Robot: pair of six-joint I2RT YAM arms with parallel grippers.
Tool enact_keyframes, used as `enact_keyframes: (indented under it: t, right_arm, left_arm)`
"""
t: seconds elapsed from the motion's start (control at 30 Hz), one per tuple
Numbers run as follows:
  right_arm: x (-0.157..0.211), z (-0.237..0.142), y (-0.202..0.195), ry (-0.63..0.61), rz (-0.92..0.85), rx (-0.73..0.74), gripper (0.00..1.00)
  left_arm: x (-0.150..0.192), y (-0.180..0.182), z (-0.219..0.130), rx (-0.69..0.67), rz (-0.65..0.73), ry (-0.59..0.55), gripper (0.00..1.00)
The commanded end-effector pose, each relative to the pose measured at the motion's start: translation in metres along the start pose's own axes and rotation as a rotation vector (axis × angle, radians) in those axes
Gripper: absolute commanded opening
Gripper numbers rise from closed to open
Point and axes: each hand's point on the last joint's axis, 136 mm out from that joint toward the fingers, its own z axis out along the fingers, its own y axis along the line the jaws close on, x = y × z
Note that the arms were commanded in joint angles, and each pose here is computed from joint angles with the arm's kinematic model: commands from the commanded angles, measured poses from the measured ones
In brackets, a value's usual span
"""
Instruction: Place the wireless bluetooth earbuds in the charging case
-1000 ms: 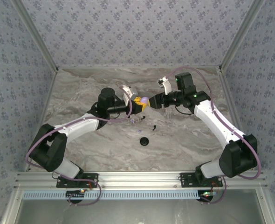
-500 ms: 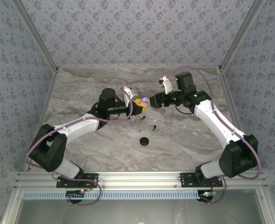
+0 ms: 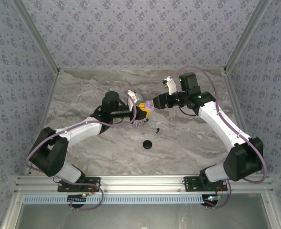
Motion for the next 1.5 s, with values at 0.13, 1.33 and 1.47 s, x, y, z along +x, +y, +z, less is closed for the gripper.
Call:
enact_keyframes:
  t: [0.13,1.33,1.47]
  right_arm:
    - [-0.005,-0.014,-0.013,-0.050,0.047,0.099,0.62]
    - [0.161,0.114,-0.023,0.470,0.268,0.203,0.49]
    - [0.166,0.122,-0.019,0.491,0.258,0.195,0.48]
  left_arm:
    - [-0.019,0.005,-0.014,-0.045,0.016,-0.097,0.22]
    - [-0.022,-0.009,-0.071,-0.192,0.003,-0.124,0.22]
    - [-0.023,-0.011,-0.074,-0.203,0.013,-0.123,0.22]
